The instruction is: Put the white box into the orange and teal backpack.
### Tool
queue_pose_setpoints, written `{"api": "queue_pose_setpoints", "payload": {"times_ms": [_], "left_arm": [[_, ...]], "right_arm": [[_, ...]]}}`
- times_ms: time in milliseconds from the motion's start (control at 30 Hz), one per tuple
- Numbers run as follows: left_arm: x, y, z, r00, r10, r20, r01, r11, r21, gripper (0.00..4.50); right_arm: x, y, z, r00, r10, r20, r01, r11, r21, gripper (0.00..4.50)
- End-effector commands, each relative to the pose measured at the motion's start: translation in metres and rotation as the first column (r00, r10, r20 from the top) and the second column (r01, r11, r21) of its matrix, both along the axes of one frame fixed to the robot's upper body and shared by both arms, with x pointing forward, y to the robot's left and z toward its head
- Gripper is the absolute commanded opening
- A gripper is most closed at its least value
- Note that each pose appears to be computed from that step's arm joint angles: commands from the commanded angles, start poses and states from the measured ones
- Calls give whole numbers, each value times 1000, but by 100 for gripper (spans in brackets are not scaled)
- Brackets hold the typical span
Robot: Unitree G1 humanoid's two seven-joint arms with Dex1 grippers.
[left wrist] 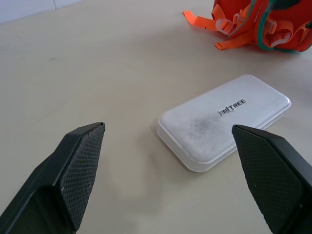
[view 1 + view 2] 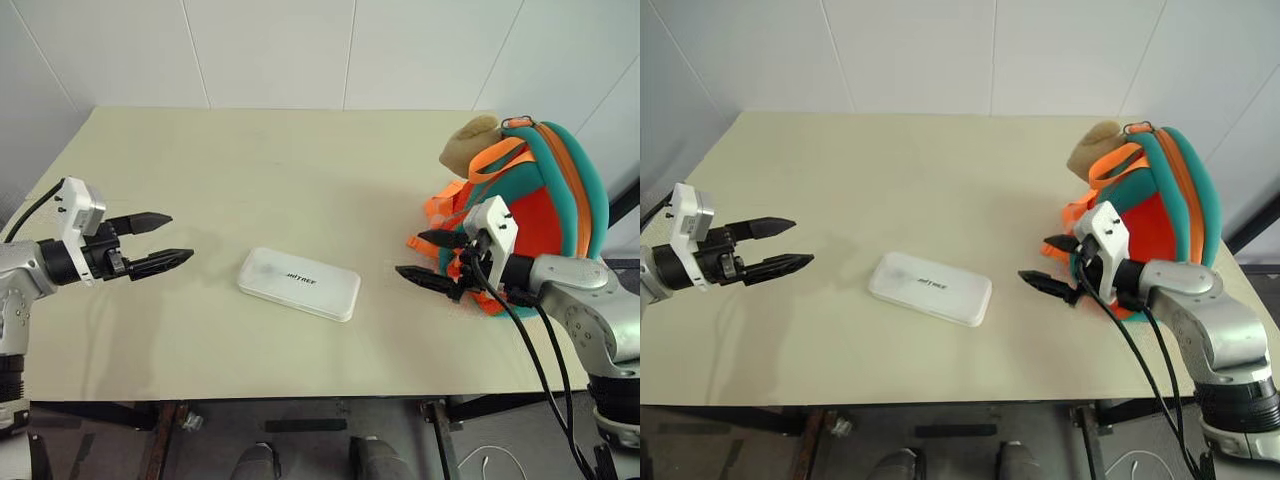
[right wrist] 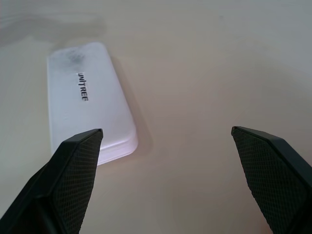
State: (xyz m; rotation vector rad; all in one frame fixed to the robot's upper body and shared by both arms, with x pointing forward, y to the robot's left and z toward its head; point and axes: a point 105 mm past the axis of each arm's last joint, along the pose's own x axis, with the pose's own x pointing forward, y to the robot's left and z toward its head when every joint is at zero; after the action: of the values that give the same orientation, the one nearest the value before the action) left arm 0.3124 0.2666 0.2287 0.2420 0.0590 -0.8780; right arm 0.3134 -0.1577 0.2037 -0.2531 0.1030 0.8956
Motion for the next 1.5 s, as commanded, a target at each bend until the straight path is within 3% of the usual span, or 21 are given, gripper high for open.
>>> {"api": "queue_pose_setpoints", "payload": {"times_ms": [33, 367, 400, 533, 733, 833, 1100, 1500], "left_arm": [[2, -3, 12, 1000, -5, 28, 6, 1000, -9, 447], [-3, -6, -4, 1000, 18, 12, -18, 1000, 14, 447], [-3, -7, -3, 999, 23, 43, -24, 999, 25, 406], [-4, 0, 1, 995, 69, 78, -69, 998, -1, 292], [4, -11, -2, 997, 60, 44, -59, 998, -19, 99], [12, -11, -10, 997, 71, -2, -71, 997, -28, 0], [38, -25, -48, 977, 58, -205, -78, 993, -92, 0], [63, -43, -88, 869, 19, -494, -143, 966, -214, 0]], "right_arm": [[-5, 6, 15, 998, 29, 64, -30, 1000, 9, 447], [-3, 23, 3, 997, 72, 19, -71, 997, -19, 447], [-2, 22, 1, 998, 65, 23, -65, 997, -36, 430], [0, 31, -4, 997, 75, 15, -74, 996, -57, 324], [10, 33, -13, 997, 75, 27, -71, 992, -105, 114], [12, 31, -34, 999, 52, 4, -51, 985, -164, 2], [10, 29, -72, 999, -29, -16, 24, 961, -274, 2], [6, 49, -74, 999, -47, -24, 41, 972, -233, 2]]}}
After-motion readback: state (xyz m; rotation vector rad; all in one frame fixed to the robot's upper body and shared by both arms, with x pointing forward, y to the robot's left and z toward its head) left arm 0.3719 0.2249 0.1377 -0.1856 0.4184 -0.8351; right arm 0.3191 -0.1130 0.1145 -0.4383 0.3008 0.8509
